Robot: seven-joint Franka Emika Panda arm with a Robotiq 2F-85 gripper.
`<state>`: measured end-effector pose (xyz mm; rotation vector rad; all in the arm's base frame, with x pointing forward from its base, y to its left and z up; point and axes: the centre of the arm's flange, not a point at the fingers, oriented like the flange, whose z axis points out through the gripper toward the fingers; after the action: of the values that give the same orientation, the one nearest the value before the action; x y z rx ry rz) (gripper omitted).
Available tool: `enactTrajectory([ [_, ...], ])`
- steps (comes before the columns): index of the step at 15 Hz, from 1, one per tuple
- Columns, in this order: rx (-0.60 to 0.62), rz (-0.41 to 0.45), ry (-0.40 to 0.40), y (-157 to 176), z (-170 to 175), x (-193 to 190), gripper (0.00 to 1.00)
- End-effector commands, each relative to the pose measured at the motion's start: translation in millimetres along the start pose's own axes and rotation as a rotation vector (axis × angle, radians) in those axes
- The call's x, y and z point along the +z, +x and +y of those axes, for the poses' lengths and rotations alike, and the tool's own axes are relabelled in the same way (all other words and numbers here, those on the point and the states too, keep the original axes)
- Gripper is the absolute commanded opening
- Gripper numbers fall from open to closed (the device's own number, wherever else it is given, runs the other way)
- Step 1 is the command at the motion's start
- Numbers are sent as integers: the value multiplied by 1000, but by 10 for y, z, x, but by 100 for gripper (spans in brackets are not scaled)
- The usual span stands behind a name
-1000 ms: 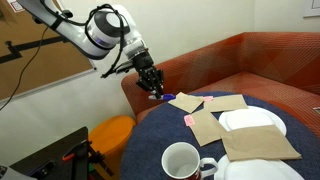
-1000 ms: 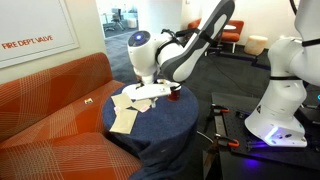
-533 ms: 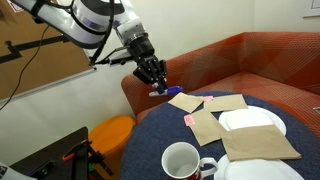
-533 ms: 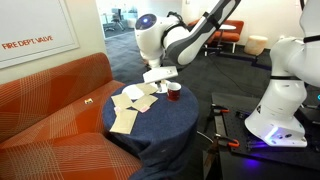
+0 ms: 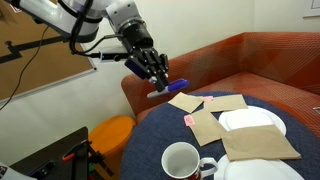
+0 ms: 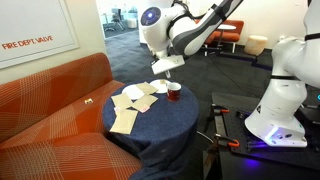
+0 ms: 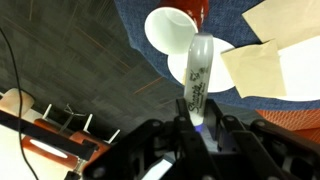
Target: Put the marker in the mug
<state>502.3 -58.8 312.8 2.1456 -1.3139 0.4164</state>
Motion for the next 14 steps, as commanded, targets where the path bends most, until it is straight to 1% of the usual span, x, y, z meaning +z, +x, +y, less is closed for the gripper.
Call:
enactTrajectory([
  [1, 39, 78, -67, 40, 258, -70, 6],
  [5, 111, 149, -133, 65, 349, 9, 6],
  [11, 237, 215, -137, -24, 361, 186, 6],
  [14, 281, 269, -136, -85, 343, 263, 6],
])
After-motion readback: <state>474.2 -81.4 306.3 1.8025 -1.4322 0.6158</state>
